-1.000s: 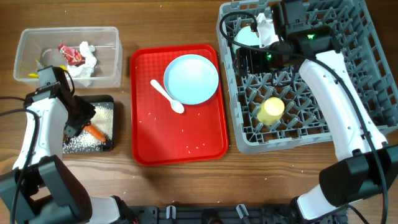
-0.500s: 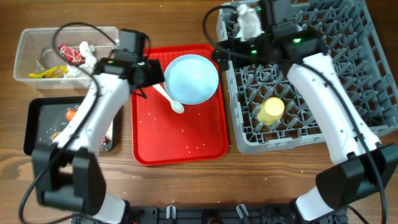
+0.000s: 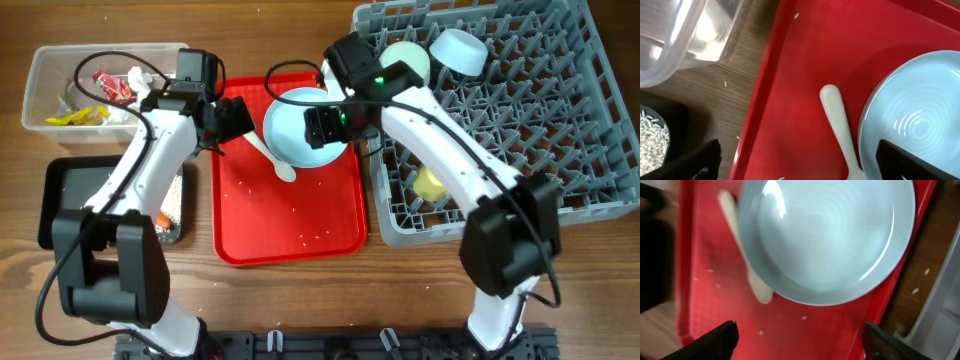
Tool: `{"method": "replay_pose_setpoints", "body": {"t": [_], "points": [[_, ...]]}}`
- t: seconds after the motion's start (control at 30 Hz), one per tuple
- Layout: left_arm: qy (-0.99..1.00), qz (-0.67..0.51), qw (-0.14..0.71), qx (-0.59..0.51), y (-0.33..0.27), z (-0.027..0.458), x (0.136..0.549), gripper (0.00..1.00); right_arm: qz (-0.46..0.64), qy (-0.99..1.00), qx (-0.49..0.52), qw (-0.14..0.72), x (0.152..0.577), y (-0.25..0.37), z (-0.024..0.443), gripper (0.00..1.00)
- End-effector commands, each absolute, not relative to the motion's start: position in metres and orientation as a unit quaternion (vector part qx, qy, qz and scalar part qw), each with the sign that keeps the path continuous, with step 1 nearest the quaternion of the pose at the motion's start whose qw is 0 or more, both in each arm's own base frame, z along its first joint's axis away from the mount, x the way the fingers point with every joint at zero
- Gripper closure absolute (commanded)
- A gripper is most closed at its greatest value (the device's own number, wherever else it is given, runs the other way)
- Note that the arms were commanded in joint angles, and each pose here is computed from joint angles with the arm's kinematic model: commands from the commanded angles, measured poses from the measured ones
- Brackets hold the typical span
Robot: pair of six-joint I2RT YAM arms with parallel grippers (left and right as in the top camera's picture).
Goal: Sort waste into correct bins and load items into the dishwasher rack
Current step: 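Grasp the light-blue plate rim with the right gripper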
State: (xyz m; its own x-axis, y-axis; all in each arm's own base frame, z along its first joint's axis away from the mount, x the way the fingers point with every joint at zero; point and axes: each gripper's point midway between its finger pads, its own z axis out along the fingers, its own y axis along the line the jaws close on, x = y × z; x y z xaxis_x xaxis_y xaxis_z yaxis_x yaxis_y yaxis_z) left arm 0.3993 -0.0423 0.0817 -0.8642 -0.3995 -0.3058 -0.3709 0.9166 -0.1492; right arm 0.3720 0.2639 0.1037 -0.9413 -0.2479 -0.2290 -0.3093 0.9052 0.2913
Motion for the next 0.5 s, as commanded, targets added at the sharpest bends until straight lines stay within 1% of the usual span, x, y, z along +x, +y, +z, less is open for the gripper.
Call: {"method": "replay_pose_setpoints", "body": {"t": [0.0, 0.2, 0.33, 0.47], "points": [[0.964, -0.058, 0.167, -0.199, -0.047, 0.091, 0.397, 0.0, 0.13, 0.981, -0.129, 0.058, 0.371, 0.257, 0.069, 0.2], [0.97, -0.046, 0.132, -0.201, -0.045, 0.085, 0.38, 0.0, 0.093, 0.991, -0.096, 0.029, 0.372, 0.248, 0.029, 0.32], [0.972, -0.04, 0.115, -0.201, -0.044, 0.083, 0.371, 0.0, 0.078, 0.995, -0.055, 0.029, 0.378, 0.244, 0.014, 0.39], [0.972, -0.039, 0.111, -0.201, -0.044, 0.082, 0.37, 0.0, 0.072, 0.996, -0.043, 0.018, 0.378, 0.245, -0.006, 0.41]]}}
